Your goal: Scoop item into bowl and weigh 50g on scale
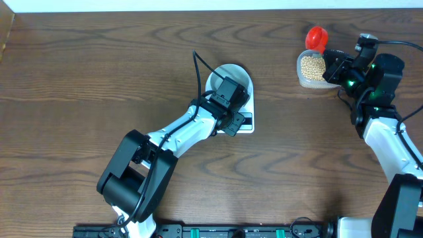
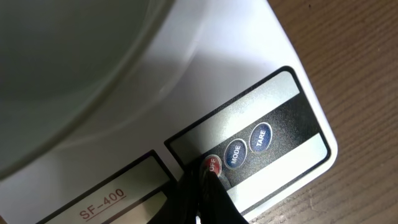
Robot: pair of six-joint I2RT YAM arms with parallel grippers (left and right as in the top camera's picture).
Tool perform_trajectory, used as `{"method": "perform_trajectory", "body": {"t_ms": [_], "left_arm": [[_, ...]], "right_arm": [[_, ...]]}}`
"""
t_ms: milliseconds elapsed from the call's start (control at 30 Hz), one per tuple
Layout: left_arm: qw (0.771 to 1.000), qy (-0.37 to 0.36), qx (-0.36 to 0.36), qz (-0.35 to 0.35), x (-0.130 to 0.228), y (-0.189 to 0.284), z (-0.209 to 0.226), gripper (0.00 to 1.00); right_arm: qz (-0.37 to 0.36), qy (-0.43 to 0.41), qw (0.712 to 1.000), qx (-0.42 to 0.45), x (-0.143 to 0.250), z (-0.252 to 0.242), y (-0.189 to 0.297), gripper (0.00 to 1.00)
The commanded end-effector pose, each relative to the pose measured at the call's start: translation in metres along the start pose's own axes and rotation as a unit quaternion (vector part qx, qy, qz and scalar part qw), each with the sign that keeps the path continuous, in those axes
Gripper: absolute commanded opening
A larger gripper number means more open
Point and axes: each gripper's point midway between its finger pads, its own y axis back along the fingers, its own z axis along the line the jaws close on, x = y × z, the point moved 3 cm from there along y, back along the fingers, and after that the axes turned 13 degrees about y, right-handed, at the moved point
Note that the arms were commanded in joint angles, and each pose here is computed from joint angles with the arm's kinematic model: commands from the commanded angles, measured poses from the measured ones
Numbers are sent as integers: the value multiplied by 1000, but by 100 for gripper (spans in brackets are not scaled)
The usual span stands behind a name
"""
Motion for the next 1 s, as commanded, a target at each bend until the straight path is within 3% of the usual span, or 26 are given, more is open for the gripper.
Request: {"method": "perform_trajectory", "body": {"t_ms": [0, 233, 967], "left_arm": [[1000, -5, -8, -6, -6, -2, 4, 7], [1000, -12, -2, -17, -18, 5, -6, 7], [1000, 22, 4, 7, -5, -8, -12, 7]], "right_arm": [[-7, -1, 1000, 2, -8, 2, -1, 1], [-2, -3, 1000, 3, -5, 2, -1, 1], [2, -6, 1000, 4, -3, 1, -1, 1]]}}
